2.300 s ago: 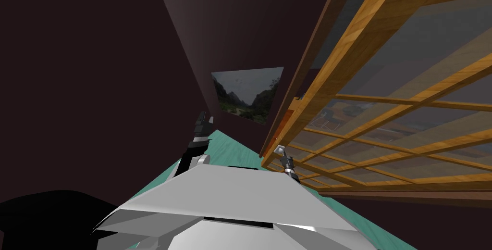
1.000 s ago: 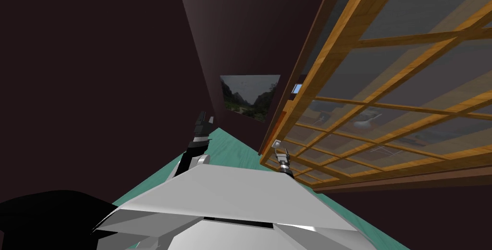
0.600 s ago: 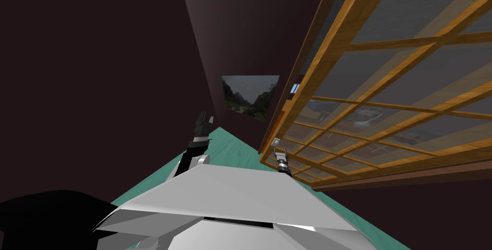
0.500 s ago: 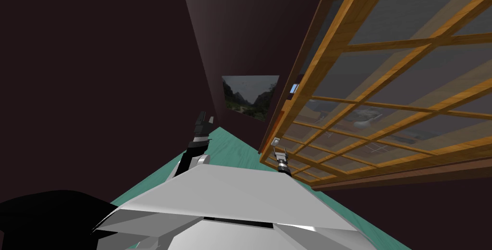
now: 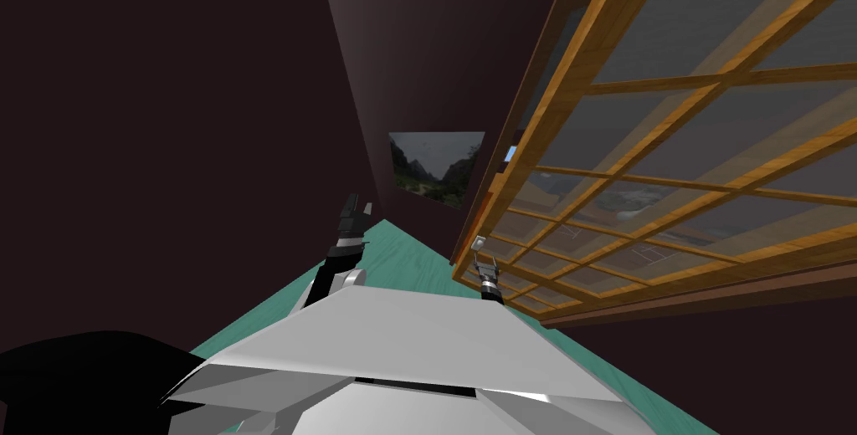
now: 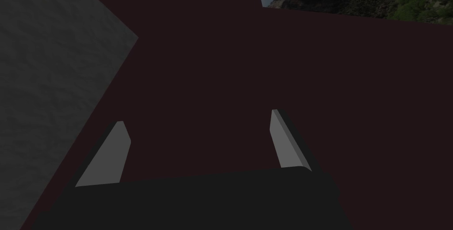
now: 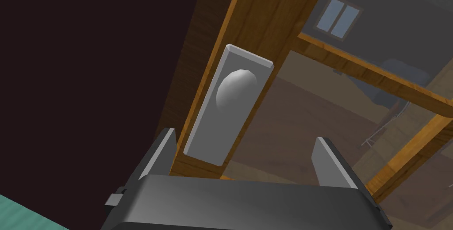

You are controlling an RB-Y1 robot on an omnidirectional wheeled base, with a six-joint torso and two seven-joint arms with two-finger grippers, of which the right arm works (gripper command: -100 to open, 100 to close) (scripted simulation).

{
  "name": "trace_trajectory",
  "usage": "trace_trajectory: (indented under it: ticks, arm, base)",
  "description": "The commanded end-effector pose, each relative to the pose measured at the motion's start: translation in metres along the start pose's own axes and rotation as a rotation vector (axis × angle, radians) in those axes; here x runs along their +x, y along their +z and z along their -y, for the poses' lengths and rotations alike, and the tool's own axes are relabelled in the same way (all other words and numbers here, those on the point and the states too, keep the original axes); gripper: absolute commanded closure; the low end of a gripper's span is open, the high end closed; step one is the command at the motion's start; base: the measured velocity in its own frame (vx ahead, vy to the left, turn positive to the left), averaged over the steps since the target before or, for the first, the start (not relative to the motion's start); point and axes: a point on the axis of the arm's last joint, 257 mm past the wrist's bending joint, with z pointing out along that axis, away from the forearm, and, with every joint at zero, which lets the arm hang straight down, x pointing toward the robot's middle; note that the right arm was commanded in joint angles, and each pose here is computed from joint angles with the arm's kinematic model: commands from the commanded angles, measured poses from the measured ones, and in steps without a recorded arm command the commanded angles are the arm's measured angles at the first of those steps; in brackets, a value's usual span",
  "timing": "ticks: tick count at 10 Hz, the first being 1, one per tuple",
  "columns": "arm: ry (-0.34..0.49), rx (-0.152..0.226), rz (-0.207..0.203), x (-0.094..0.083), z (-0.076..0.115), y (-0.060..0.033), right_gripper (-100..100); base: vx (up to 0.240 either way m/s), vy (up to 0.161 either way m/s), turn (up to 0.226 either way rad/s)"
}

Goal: Pull the door open

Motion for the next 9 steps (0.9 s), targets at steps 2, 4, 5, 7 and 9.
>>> trace_trajectory:
  ticks: [2, 4, 5, 7, 9]
  arm:
    - [0.094, -0.003, 0.005, 0.001, 0.005, 0.0019, -100]
    - [0.143, -0.005, 0.007, 0.002, 0.008, 0.0030, -100]
    - [0.187, -0.007, 0.010, 0.003, 0.011, 0.0040, -100]
    - [0.263, -0.010, 0.013, 0.004, 0.016, 0.0056, -100]
    - [0.318, -0.012, 0.016, 0.006, 0.020, 0.0067, -100]
  base:
    - [-0.056, -0.006, 0.016]
    - [-0.061, -0.012, 0.017]
    - [-0.057, -0.006, 0.012]
    - [-0.071, -0.007, 0.023]
    - [-0.069, -0.007, 0.014]
